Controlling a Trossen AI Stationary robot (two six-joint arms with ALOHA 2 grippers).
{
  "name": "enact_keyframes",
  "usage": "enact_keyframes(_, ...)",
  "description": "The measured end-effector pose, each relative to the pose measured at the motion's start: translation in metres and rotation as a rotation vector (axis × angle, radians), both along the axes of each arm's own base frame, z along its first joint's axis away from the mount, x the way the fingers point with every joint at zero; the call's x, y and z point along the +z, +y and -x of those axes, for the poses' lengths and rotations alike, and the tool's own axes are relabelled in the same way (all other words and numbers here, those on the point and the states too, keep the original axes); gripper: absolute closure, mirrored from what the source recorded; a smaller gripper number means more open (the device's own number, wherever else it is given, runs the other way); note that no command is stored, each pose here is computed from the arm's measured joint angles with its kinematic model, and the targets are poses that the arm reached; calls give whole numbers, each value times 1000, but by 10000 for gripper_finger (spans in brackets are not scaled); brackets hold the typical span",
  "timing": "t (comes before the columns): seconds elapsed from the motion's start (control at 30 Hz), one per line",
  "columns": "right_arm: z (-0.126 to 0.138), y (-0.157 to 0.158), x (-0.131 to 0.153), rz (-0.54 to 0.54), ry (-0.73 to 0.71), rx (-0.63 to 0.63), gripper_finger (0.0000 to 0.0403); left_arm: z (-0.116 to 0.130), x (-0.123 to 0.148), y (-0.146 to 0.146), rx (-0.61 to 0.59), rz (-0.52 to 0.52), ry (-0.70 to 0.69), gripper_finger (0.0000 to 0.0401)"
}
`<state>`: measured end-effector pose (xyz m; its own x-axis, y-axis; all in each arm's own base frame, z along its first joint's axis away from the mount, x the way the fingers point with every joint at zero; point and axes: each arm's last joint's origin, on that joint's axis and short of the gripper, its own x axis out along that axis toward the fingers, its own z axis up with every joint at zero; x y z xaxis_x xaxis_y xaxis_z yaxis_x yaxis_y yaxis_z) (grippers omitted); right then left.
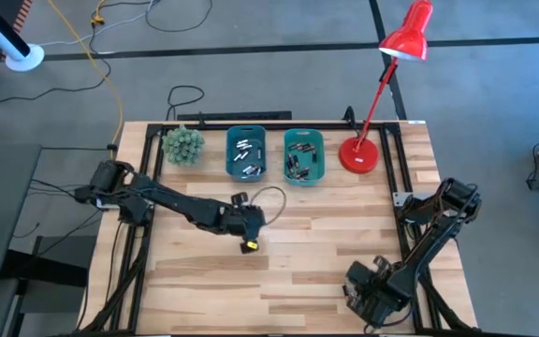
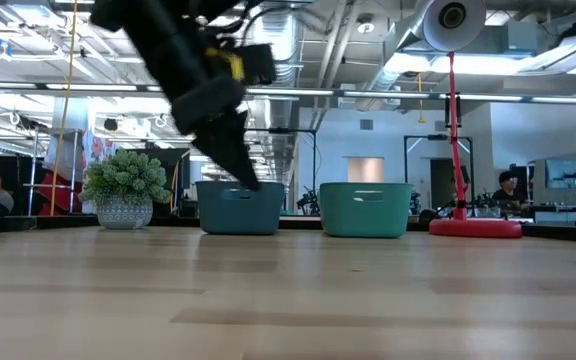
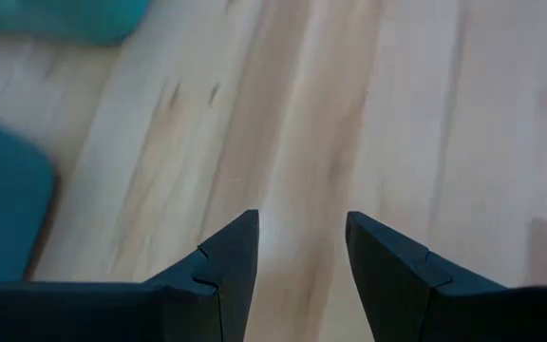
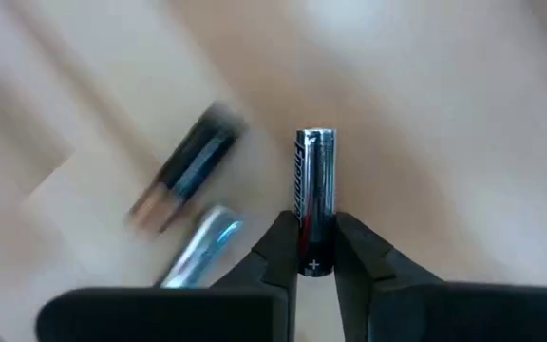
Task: Sort batteries
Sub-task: Put the silver battery into the blue bin
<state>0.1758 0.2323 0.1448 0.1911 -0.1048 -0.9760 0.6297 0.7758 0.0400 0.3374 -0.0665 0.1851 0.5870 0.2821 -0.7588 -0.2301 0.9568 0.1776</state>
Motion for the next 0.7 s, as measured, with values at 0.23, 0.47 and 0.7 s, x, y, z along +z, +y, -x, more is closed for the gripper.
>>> enact_keyframes(0.23,8,-25,22,93,58,-79,346,45,-6,15,76,90,-175,247)
enact_keyframes(0.47,-20,-70,47,124,42,-36,347,91,-3,26,110,87,-247,247)
enact_keyframes(0.7,-77,-142,69,106,-160,10,347,122,-1,35,117,61,-294,247)
